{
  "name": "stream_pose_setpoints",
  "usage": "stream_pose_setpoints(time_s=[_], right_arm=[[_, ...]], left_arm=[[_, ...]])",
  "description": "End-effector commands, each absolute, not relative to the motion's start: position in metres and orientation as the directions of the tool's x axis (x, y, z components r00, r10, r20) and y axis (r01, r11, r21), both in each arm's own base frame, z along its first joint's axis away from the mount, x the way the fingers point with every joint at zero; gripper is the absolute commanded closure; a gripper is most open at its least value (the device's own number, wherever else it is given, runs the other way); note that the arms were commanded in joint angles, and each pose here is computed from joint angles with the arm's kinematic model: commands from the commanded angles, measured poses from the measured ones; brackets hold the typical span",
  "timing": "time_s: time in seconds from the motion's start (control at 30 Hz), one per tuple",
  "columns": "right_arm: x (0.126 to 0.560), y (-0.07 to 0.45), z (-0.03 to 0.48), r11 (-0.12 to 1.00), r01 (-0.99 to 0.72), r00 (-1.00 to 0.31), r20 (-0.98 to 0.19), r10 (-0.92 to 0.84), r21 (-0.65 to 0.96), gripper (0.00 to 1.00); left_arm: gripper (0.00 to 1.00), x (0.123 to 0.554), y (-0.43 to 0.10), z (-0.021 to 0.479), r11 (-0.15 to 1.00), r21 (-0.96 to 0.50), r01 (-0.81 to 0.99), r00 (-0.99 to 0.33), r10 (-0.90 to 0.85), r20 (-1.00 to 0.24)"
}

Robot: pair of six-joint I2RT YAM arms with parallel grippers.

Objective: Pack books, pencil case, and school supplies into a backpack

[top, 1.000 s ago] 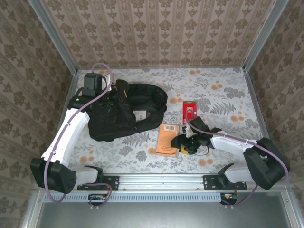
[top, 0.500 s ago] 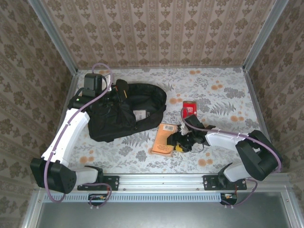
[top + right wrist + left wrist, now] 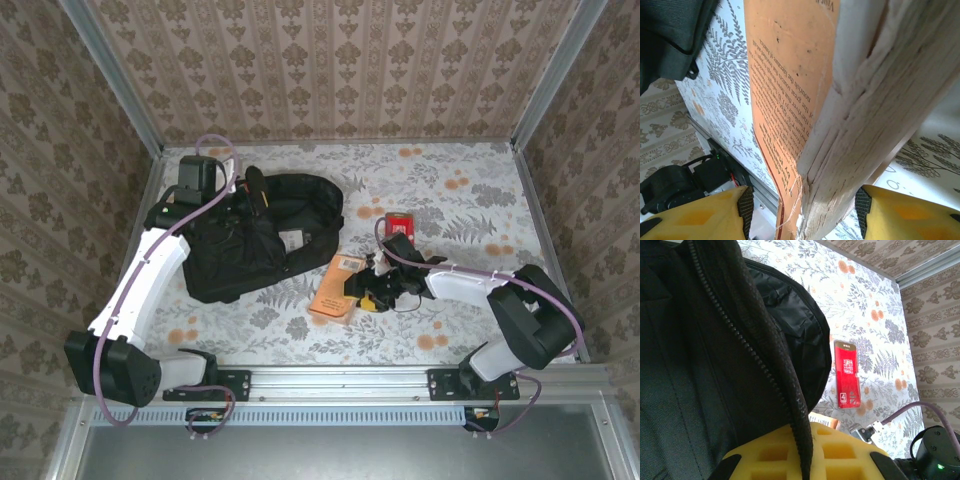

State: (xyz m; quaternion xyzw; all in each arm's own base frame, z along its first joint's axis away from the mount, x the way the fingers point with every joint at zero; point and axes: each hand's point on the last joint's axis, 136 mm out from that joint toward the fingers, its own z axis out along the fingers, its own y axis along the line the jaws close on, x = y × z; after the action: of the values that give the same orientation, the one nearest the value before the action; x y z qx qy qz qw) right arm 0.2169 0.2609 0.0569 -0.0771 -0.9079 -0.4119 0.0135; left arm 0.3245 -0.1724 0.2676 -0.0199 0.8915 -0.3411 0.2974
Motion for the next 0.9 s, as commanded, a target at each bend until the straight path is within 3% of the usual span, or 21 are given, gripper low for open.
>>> stream_pose_setpoints(time_s=[0.0,0.37,0.7,0.87], right_arm=[[0.238,0.276,0.078,0.594,0.113,-0.989,0.033,0.145,0.796,0.42],[0.272,0.288,0.099,0.516,0.102,-0.962,-0.047,0.267,0.850,0.44],[0.306,0.294,0.100,0.512,0.092,-0.897,-0.152,0.415,0.854,0.43],[0.320,0.292,0.087,0.526,0.139,-0.871,-0.150,0.468,0.839,0.47]], left_arm=[[0.93,0.316,-0.181,0.263,0.747,-0.641,0.177,-0.846,-0.217,-0.487],[0.94,0.312,-0.189,0.258,0.741,-0.647,0.182,-0.857,-0.203,-0.474],[0.94,0.310,-0.195,0.253,0.735,-0.652,0.185,-0.865,-0.193,-0.463],[0.94,0.310,-0.196,0.256,0.732,-0.654,0.192,-0.865,-0.188,-0.465]])
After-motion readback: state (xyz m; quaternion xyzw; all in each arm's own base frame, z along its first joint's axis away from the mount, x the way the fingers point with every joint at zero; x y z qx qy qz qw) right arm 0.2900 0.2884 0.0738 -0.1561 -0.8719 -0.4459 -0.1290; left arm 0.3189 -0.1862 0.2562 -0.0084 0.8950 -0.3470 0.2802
